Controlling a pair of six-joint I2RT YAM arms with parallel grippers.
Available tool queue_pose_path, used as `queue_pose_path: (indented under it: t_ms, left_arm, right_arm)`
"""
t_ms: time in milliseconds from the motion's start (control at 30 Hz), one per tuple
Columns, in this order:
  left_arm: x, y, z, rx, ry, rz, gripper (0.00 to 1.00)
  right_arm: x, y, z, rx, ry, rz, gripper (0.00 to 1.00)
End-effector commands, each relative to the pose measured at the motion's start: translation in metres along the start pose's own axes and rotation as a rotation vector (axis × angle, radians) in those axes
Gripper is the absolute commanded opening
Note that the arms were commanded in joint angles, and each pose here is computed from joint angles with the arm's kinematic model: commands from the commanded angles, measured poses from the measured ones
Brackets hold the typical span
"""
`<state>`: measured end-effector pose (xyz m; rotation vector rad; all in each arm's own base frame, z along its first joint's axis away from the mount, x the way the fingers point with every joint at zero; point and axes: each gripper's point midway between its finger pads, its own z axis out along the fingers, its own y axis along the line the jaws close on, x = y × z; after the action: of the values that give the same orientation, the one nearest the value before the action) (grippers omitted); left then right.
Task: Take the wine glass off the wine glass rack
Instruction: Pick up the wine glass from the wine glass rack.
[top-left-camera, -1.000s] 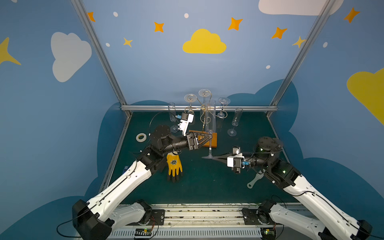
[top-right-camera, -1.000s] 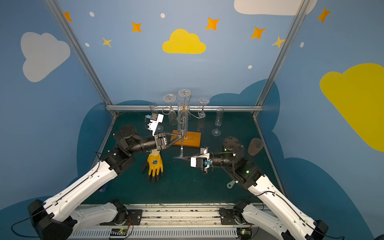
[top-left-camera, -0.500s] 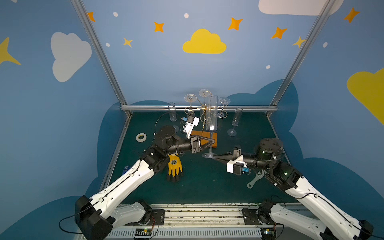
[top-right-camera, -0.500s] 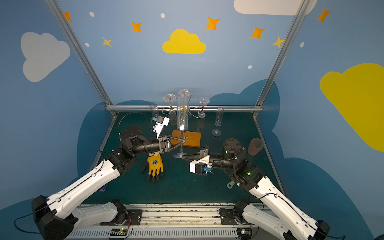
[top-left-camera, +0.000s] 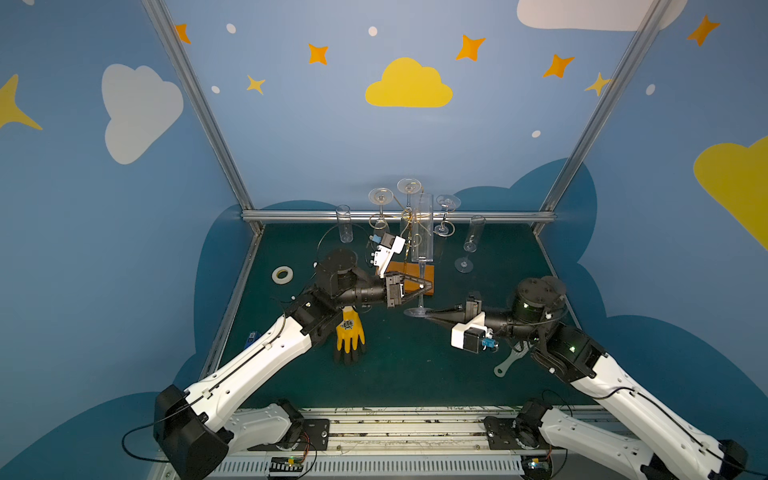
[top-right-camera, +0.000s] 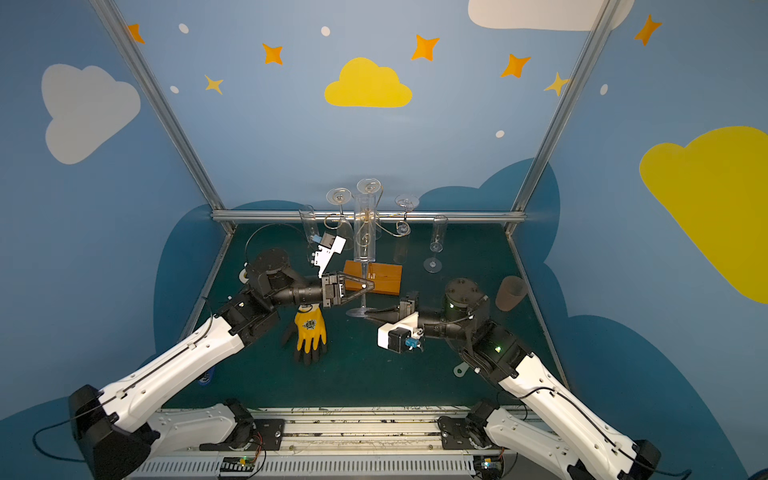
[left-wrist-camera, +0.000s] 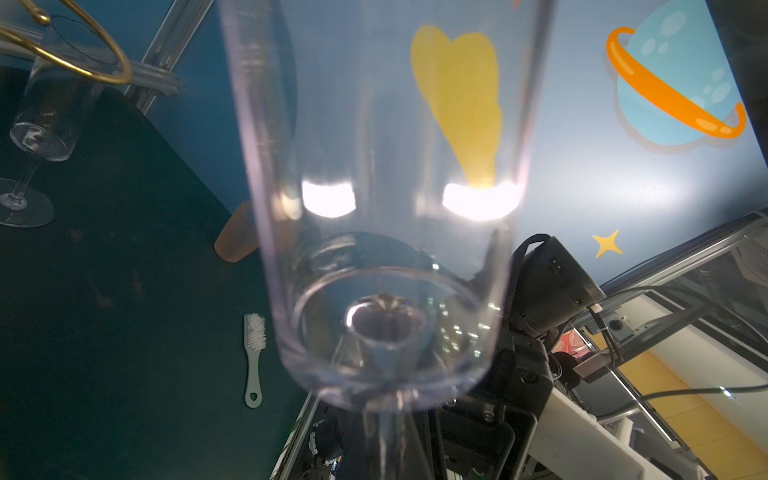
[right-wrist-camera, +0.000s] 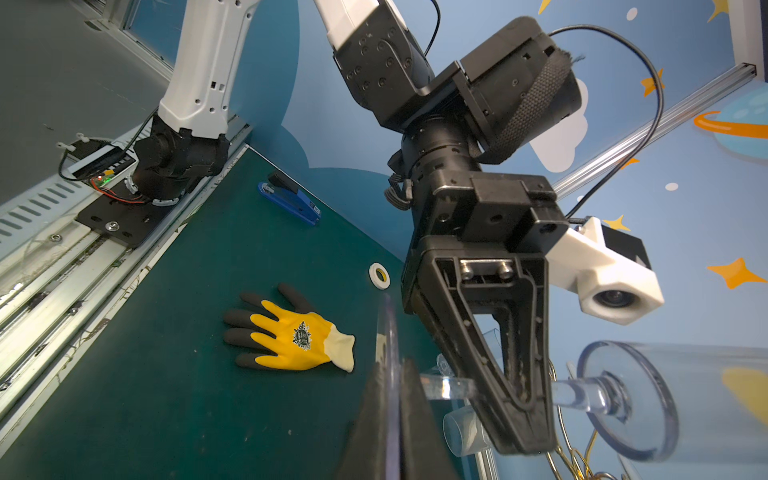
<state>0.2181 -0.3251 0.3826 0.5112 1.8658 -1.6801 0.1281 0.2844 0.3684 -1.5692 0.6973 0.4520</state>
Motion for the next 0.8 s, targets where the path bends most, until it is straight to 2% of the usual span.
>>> queue_pose_path:
  t_ms: [0, 33, 367, 533, 767]
  left_arm:
    - [-0.008, -0.01, -0.002, 0.017, -0.025, 0.028, 0.03]
    - [-0.009, -0.011, -0.002, 0.014, -0.033, 0.034, 0.03]
    - [-0.018, -0.01, -0.014, -0.047, -0.113, 0.123, 0.03]
    - [-0.02, -0.003, -0.026, -0.146, -0.135, 0.235, 0.03]
    - [-0.02, 0.012, -0.051, -0.337, -0.134, 0.469, 0.03]
  right_arm:
    - [-0.002, 0.002, -0.001, 0.001, 0.004, -0.017, 0.71]
    - [-0.001, 0.001, -0.001, 0.007, 0.012, -0.011, 0.93]
    - [0.0, -0.012, -0.008, 0.118, 0.022, 0.001, 0.94]
    - [0.0, -0.035, -0.016, 0.265, 0.027, 0.043, 0.94]
    - [0.007, -0.091, -0.043, 0.588, 0.033, 0.347, 0.94]
